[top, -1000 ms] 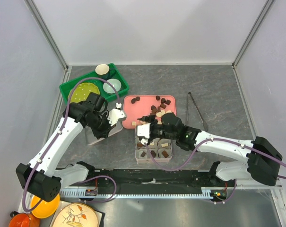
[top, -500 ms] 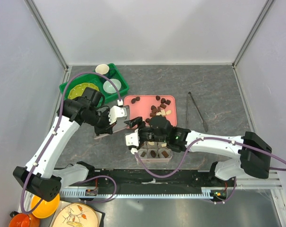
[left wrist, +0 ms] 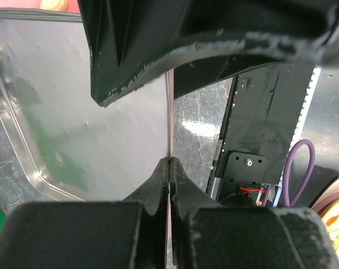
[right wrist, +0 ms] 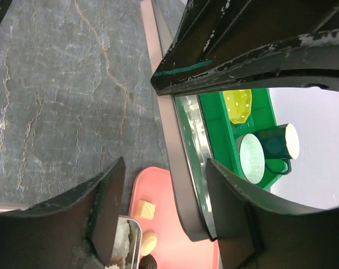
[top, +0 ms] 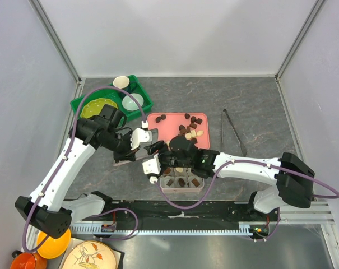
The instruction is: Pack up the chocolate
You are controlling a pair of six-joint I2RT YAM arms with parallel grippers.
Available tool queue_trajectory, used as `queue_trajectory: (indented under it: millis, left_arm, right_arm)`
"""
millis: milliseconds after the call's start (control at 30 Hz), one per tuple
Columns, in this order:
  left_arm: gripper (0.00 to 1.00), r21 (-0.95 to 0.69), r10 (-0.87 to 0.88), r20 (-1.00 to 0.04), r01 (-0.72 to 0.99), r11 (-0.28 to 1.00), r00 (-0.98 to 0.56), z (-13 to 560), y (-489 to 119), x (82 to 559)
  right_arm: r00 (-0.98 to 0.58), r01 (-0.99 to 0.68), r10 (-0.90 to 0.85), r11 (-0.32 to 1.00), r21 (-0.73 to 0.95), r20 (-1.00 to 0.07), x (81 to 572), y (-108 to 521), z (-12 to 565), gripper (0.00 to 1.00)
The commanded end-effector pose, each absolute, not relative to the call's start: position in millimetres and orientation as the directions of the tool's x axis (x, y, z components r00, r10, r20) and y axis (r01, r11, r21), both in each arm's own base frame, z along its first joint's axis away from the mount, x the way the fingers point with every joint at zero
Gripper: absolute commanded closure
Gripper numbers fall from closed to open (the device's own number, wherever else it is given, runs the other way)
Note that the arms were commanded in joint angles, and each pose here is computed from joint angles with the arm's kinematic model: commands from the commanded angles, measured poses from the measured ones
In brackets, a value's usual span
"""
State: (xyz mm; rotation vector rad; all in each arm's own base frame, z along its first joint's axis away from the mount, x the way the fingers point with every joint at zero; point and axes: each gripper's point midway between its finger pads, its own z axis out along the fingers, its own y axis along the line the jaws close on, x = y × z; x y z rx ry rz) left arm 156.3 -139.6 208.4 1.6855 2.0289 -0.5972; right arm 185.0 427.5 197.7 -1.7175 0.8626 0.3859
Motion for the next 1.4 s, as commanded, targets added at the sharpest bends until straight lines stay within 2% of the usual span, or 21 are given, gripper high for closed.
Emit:
queue_trajectory:
  millis: [0, 200, 233, 333, 533, 567, 633, 667, 700, 733, 767, 800, 867, 933, 967, 1000, 1167, 1267, 1300, 1367]
  left_arm:
    - [0.99, -0.157, 0.832, -0.521, 0.98, 0.125, -0.19, 210.8, -125.3, 114.2]
    - [0.98, -0.166, 0.834, -0.519, 0.979, 0.115, -0.185, 209.3, -126.8, 110.2]
    - [0.99, -0.165, 0.834, -0.519, 0.979, 0.116, -0.186, 209.4, -126.5, 110.1]
    - [0.98, -0.158, 0.834, -0.523, 0.981, 0.11, -0.178, 210.2, -126.5, 109.4]
    - [0.99, -0.139, 0.829, -0.534, 0.984, 0.11, -0.168, 214.7, -127.0, 110.7]
    - [0.98, -0.127, 0.829, -0.535, 0.985, 0.115, -0.165, 216.6, -127.1, 113.5]
    - [0.89, -0.095, 0.822, -0.539, 0.983, 0.157, -0.184, 220.2, -127.6, 122.6]
    - [0.85, -0.01, 0.816, -0.552, 0.98, 0.197, -0.17, 227.0, -128.4, 141.8]
    - [0.75, 0.051, 0.806, -0.568, 0.97, 0.238, -0.168, 232.7, -128.9, 155.5]
    - [0.71, 0.112, 0.779, -0.597, 0.943, 0.314, -0.189, 242.4, -127.1, 166.5]
    - [0.67, 0.22, 0.784, -0.588, 0.893, 0.392, -0.199, 248.9, -115.7, 187.3]
    - [0.59, 0.32, 0.747, -0.647, 0.835, 0.447, -0.152, 268.7, -120.1, 213.6]
    - [0.52, 0.437, 0.712, -0.688, 0.701, 0.563, -0.143, 295.0, -104.4, 234.7]
    - [0.39, 0.491, 0.66, -0.746, 0.601, 0.63, -0.082, 324.5, -102.4, 250.1]
    - [0.37, 0.523, 0.652, -0.754, 0.531, 0.667, -0.077, 335.1, -91.3, 253.1]
    - [0.25, 0.538, 0.624, -0.78, 0.469, 0.7, -0.037, 352.9, -89.3, 260.0]
    - [0.21, 0.521, 0.561, -0.827, 0.321, 0.791, -0.042, 378.5, -70.0, 266.6]
    - [0.18, 0.494, 0.545, -0.837, 0.355, 0.794, -0.054, 372.7, -75.1, 263.3]
    - [0.16, 0.482, 0.537, -0.841, 0.367, 0.796, -0.061, 370.2, -76.8, 262.0]
    - [0.15, 0.455, 0.527, -0.847, 0.416, 0.787, -0.069, 364.3, -83.9, 256.0]
  right_arm:
    - [0.698, -0.698, -0.341, -0.126, -0.705, -0.63, 185.1, 433.7, 207.2, 0.36]
    - [0.702, -0.687, -0.372, -0.132, -0.714, -0.607, 190.4, 432.3, 204.5, 0.54]
    - [0.702, -0.686, -0.382, -0.136, -0.714, -0.601, 191.5, 431.3, 203.4, 0.66]
    - [0.694, -0.689, -0.41, -0.142, -0.711, -0.592, 195.2, 431.8, 201.1, 0.87]
    - [0.694, -0.677, -0.428, -0.116, -0.726, -0.579, 201.5, 430.0, 207.0, 0.99]
    - [0.695, -0.676, -0.427, -0.11, -0.729, -0.579, 202.4, 429.7, 209.1, 1.0]
    - [0.692, -0.675, -0.417, -0.086, -0.733, -0.589, 202.3, 429.3, 217.0, 1.0]
    - [0.691, -0.676, -0.417, -0.084, -0.732, -0.59, 201.9, 428.5, 218.0, 1.0]
    - [0.69, -0.674, -0.42, -0.076, -0.734, -0.59, 202.9, 427.4, 220.1, 1.0]
    - [0.691, -0.672, -0.416, -0.067, -0.737, -0.592, 201.4, 425.9, 225.1, 1.0]
    - [0.687, -0.674, -0.416, -0.06, -0.736, -0.596, 200.6, 424.2, 226.9, 1.0]
    - [0.685, -0.677, -0.411, -0.053, -0.734, -0.602, 199.0, 423.8, 229.7, 1.0]
    - [0.665, -0.696, -0.394, -0.017, -0.718, -0.635, 194.3, 420.9, 242.8, 1.0]
    - [0.642, -0.715, -0.382, 0.012, -0.699, -0.665, 190.1, 416.1, 254.7, 1.0]
    - [0.616, -0.737, -0.374, 0.036, -0.675, -0.693, 187.6, 414.5, 261.2, 1.0]
    - [0.593, -0.755, -0.375, 0.047, -0.654, -0.712, 185.7, 411.7, 264.0, 1.0]
    - [0.416, -0.85, -0.339, 0.187, -0.493, -0.844, 178.2, 392.1, 307.4, 0.93]
    - [0.245, -0.905, -0.359, 0.25, -0.345, -0.901, 169.5, 372.8, 309.9, 0.91]
    - [0.135, -0.925, -0.336, 0.294, -0.24, -0.932, 165.4, 368.5, 310.9, 0.9]
    - [0.017, -0.93, -0.347, 0.339, -0.142, -0.938, 167.3, 351.6, 313.1, 0.9]
